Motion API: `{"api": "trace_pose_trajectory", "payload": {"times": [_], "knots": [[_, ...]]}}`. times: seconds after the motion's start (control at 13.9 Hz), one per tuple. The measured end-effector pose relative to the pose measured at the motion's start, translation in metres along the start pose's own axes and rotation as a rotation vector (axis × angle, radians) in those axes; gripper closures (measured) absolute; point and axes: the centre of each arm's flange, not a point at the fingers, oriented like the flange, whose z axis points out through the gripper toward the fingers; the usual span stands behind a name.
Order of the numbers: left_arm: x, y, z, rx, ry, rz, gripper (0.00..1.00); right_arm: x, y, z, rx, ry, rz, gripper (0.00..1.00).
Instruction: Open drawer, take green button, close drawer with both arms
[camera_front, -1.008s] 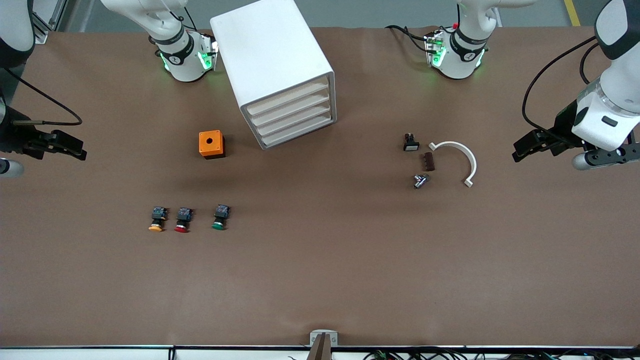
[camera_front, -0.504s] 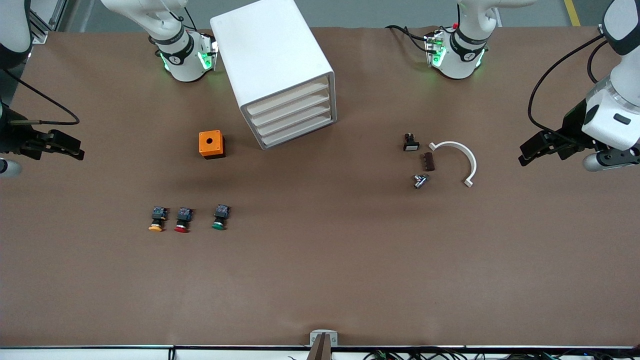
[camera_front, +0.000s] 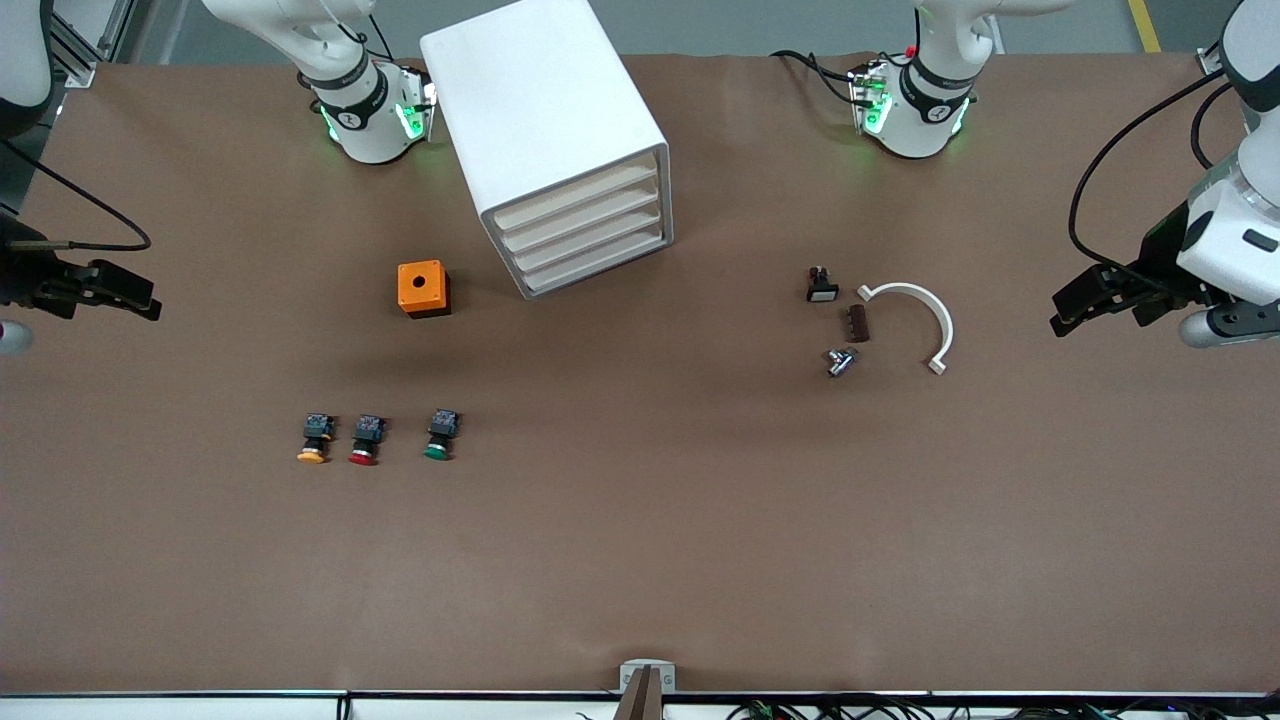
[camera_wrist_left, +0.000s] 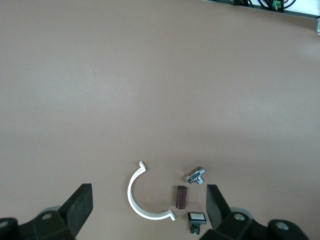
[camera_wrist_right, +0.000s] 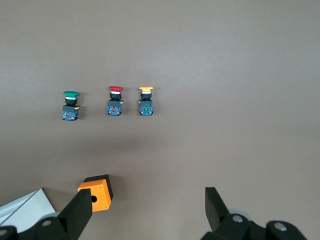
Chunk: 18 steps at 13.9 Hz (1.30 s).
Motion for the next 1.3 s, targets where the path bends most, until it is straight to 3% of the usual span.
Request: {"api": "trace_pose_trajectory", "payload": {"times": [0.58,0.94,1.3], "knots": [[-0.002,0.005,-0.018,-0.001,0.0,0.009,0.0,-0.002,0.005,-0.014,0.0,0.01,0.008,0.0],[-0.004,0.006,-0.035,0.001,-0.01,0.012,0.0,-0.009,0.025,-0.012,0.023,-0.039,0.045,0.0],[-0.006,0.005,-0.033,0.004,-0.026,0.011,0.0,-0.021,0.016,-0.035,0.029,0.002,0.025,0.0]]}}
